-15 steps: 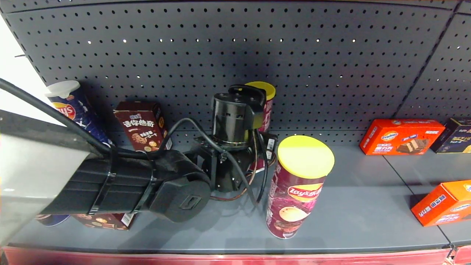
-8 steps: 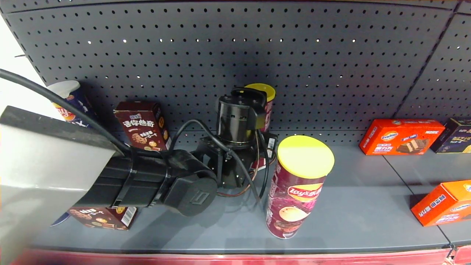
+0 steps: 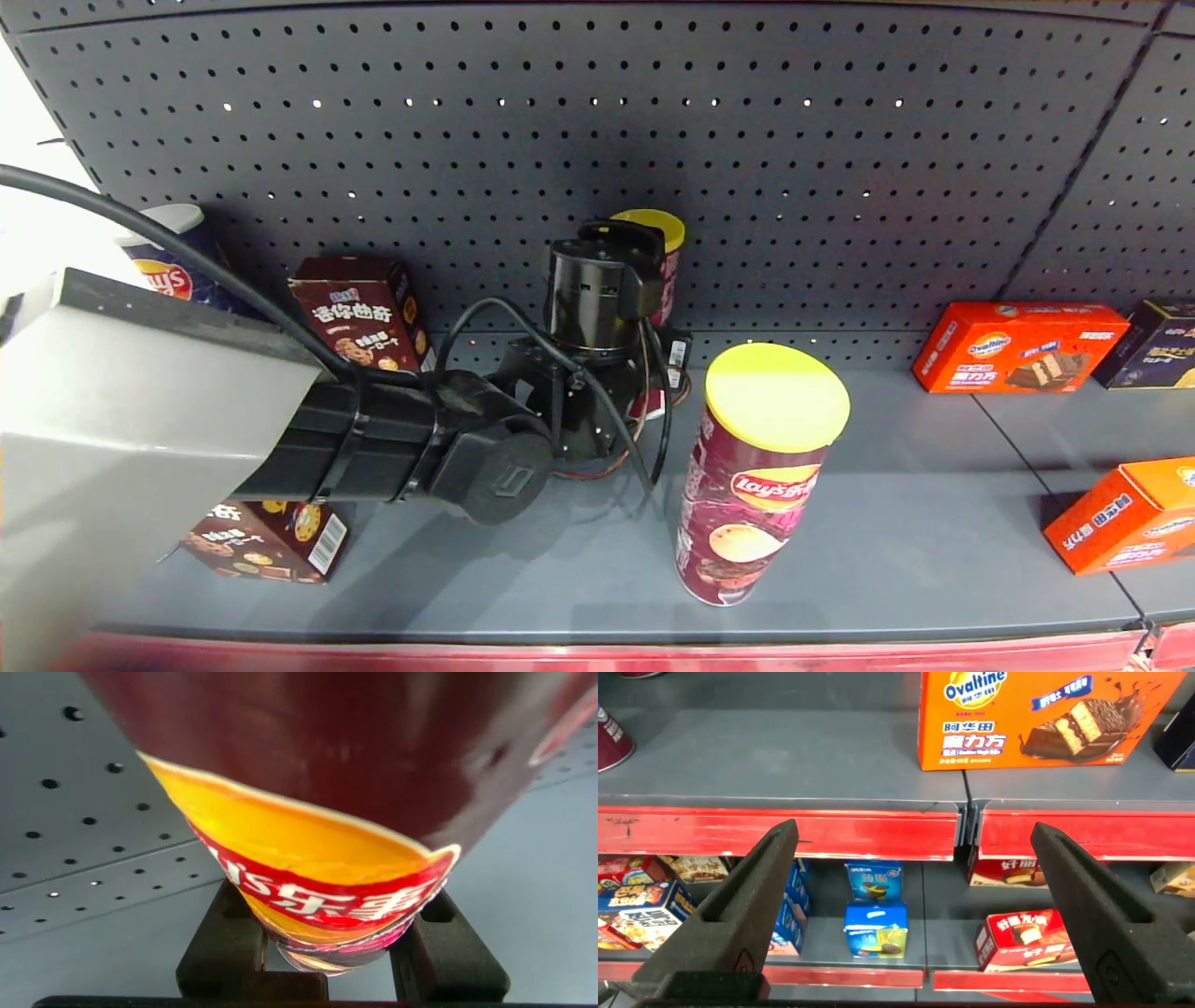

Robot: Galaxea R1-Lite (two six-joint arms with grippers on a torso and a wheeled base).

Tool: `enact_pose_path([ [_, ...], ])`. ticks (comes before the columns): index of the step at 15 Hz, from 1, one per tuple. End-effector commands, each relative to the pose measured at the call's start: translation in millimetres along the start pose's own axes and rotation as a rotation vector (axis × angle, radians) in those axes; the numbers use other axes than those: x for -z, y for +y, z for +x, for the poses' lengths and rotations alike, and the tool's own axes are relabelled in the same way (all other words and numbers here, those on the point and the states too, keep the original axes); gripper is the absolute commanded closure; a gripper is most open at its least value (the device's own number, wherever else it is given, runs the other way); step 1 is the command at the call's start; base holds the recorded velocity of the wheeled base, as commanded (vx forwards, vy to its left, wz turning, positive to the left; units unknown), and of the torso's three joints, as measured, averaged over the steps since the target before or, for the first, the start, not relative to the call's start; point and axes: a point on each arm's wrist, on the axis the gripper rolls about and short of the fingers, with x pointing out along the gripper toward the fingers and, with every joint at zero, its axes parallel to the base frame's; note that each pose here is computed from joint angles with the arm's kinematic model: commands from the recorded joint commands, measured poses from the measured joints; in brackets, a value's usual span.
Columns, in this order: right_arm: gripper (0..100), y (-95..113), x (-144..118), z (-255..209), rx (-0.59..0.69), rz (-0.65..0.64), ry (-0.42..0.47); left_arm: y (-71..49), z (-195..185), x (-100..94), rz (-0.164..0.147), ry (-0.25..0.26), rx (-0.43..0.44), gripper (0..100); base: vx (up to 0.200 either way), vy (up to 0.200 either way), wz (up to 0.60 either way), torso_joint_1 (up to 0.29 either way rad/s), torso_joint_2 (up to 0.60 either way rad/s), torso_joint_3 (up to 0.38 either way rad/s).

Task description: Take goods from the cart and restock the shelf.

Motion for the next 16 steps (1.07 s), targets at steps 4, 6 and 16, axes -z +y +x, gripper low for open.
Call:
enact_pose_path([
  [4,0,0.0,-0.1,0.1,0.000,0.000,0.002,0.2,3.5,2.9,0.001,0.006,-0.003,100,0.000,0.000,0.00,0.000,0.00,0.000],
  [6,0,0.0,-0.1,0.1,0.000,0.000,0.002,0.2,3.5,3.3,0.002,0.007,-0.003,100,0.000,0.000,0.00,0.000,0.00,0.000],
  [16,0,0.0,-0.1,0.1,0.000,0.000,0.002,15.7,-40.5,-8.9,-0.006,0.002,0.009,0,0.000,0.000,0.00,0.000,0.00,0.000],
])
